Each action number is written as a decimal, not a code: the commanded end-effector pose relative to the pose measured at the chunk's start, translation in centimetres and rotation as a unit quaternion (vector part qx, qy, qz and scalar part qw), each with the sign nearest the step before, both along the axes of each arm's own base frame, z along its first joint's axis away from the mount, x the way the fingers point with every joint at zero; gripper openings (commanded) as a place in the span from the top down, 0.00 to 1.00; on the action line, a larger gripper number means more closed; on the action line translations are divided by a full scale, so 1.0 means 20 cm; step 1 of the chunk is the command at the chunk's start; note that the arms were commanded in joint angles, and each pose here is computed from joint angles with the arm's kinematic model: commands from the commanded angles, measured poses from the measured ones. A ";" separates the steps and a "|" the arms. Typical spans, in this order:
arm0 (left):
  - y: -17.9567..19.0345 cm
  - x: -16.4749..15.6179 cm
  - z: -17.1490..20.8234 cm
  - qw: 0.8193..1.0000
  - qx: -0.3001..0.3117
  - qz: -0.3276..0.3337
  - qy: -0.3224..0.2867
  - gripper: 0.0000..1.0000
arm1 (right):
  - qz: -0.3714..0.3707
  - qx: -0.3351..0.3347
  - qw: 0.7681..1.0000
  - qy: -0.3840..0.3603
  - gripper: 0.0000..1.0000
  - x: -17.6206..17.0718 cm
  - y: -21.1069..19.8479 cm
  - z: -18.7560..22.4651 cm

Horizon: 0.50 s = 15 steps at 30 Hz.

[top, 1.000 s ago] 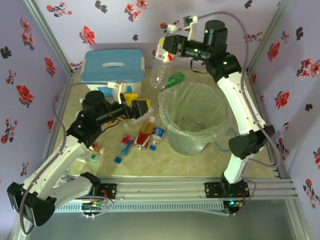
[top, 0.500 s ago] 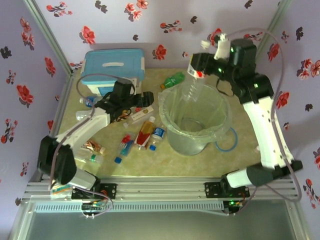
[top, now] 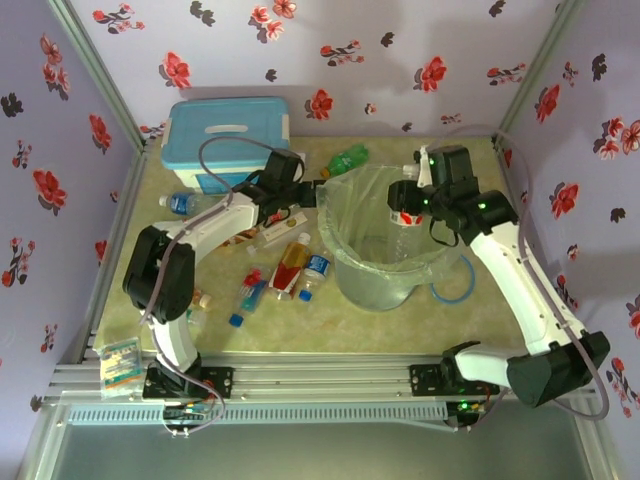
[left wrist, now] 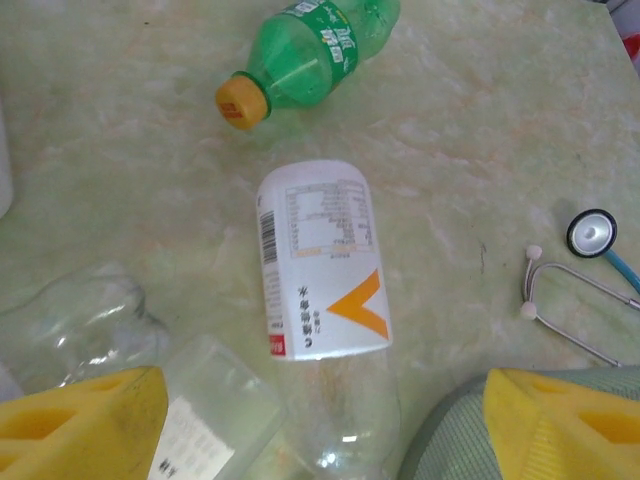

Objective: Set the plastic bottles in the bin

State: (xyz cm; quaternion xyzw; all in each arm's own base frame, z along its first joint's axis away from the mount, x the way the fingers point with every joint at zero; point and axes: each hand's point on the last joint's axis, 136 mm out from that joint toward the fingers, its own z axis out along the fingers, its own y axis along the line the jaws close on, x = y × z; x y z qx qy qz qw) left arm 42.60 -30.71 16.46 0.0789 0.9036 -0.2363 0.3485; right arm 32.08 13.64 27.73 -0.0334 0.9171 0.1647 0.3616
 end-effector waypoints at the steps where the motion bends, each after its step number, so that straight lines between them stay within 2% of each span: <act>1: -0.06 0.05 -0.01 1.000 0.012 -0.009 -0.012 0.19 | -0.015 -0.003 1.000 -0.027 0.43 -0.02 -0.04 0.01; 9: -0.19 0.07 -0.14 0.999 0.028 -0.026 0.011 0.18 | -0.020 -0.018 0.999 -0.042 0.24 -0.08 -0.09 0.04; 15: -0.19 0.05 -0.24 0.998 0.051 -0.023 0.037 0.16 | -0.015 -0.007 0.998 -0.069 0.20 -0.11 -0.10 0.15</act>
